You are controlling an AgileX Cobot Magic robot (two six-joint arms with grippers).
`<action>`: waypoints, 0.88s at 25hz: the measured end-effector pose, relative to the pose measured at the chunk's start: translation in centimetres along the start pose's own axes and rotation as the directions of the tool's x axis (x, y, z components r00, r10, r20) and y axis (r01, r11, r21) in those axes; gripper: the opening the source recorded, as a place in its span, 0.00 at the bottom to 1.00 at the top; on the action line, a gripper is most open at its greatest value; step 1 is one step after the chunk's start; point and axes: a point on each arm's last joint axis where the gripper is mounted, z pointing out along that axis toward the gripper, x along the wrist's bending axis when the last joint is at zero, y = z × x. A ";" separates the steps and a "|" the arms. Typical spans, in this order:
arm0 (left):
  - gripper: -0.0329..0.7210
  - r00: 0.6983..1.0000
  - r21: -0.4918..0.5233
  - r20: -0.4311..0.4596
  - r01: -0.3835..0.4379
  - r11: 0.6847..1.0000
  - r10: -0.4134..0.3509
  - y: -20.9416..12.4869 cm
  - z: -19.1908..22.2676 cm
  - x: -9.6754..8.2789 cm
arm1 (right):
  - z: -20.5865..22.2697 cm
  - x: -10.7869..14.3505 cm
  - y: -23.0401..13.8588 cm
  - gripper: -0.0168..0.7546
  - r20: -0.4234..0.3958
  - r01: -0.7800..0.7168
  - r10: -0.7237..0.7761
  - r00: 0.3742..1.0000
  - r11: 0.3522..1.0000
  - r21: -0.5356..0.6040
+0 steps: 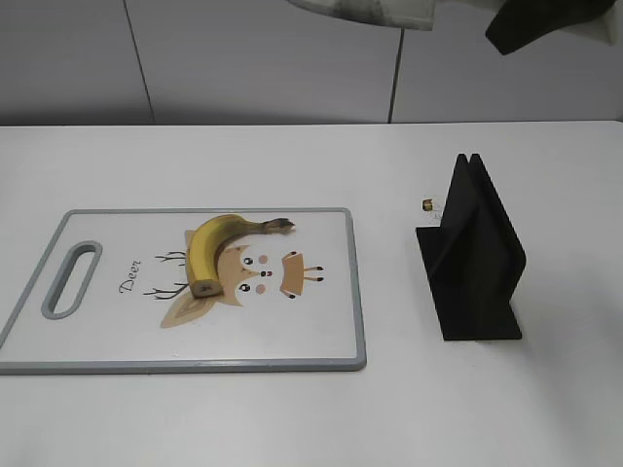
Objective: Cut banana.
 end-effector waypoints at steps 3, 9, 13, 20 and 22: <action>0.86 0.998 0.026 0.035 -0.047 0.999 0.046 2.2 2.3 0.0 | 0.8 -0.1 0.4 0.24 -0.017 0.119 -0.119 0.993 0.993 -0.005; 0.87 0.958 0.090 0.178 -0.245 0.965 0.227 6.6 7.7 -0.4 | 3.5 -0.9 1.7 0.24 -0.055 0.221 -0.221 0.974 0.975 -0.003; 0.87 0.909 0.093 0.276 -0.348 0.933 0.312 9.4 11.4 -1.2 | 5.5 -1.2 2.7 0.24 -0.109 0.292 -0.294 0.949 0.956 -0.040; 0.85 0.725 0.045 0.446 -0.603 0.796 0.524 12.0 16.7 -3.8 | 9.0 -1.3 3.4 0.24 -0.200 0.384 -0.392 0.898 0.920 -0.080; 0.84 0.669 0.032 0.490 -0.654 0.756 0.558 12.0 18.3 -4.3 | 9.8 -1.2 3.3 0.24 -0.225 0.403 -0.413 0.882 0.911 -0.091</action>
